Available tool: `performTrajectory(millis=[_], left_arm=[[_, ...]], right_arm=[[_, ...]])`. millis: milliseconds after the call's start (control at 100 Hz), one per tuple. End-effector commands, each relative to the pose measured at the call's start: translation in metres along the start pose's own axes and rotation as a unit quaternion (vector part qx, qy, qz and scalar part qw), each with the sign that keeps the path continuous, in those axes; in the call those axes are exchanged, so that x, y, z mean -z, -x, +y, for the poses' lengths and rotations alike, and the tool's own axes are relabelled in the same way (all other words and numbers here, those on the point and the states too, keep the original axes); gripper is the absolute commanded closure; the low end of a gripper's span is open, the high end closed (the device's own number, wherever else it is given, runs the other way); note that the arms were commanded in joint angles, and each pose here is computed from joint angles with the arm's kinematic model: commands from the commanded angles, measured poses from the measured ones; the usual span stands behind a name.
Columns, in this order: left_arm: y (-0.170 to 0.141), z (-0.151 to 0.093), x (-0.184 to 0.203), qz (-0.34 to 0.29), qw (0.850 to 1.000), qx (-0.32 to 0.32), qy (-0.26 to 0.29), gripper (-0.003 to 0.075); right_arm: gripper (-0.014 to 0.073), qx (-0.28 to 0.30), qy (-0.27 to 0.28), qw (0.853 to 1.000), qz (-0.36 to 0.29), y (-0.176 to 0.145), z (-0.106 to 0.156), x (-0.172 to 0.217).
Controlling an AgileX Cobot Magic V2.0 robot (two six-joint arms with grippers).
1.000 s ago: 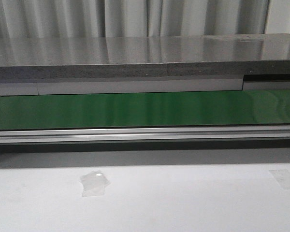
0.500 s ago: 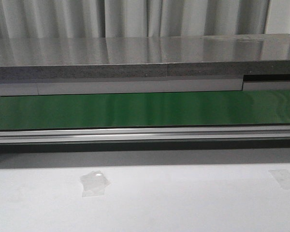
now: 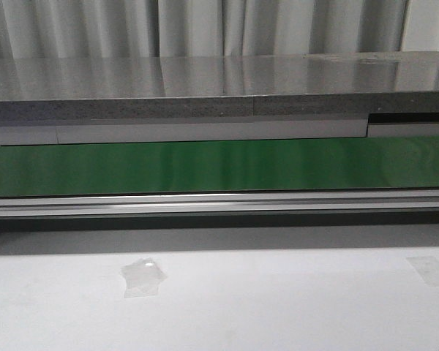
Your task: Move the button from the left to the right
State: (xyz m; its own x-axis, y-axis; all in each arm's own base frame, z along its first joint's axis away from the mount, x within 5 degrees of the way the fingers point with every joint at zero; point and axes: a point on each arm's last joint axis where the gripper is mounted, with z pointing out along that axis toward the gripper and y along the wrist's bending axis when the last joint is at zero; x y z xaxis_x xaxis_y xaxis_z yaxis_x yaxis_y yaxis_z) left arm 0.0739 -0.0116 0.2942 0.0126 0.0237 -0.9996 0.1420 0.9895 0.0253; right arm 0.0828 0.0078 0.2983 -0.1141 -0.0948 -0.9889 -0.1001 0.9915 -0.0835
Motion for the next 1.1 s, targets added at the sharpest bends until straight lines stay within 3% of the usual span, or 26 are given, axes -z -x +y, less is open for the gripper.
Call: performTrajectory(millis=[0, 130, 440, 1090], left_arm=[[0.0144, 0.0023, 0.0003, -0.043, 0.999, 0.009, 0.01, 0.074], [0.0144, 0.0023, 0.0003, -0.043, 0.999, 0.009, 0.01, 0.074], [0.0144, 0.0023, 0.0003, -0.043, 0.999, 0.009, 0.01, 0.074], [0.0144, 0.0023, 0.0003, -0.043, 0.999, 0.009, 0.01, 0.074]], right_arm=[[0.0184, -0.002, -0.007, 0.999, -0.046, 0.0136, -0.0016, 0.0047], [0.0277, -0.002, -0.007, 0.999, -0.044, 0.0133, -0.0015, 0.0046], [0.067, -0.002, -0.007, 0.999, -0.045, 0.0135, -0.0015, 0.0047], [0.0663, -0.002, -0.007, 0.999, -0.044, 0.0133, -0.0015, 0.0046]])
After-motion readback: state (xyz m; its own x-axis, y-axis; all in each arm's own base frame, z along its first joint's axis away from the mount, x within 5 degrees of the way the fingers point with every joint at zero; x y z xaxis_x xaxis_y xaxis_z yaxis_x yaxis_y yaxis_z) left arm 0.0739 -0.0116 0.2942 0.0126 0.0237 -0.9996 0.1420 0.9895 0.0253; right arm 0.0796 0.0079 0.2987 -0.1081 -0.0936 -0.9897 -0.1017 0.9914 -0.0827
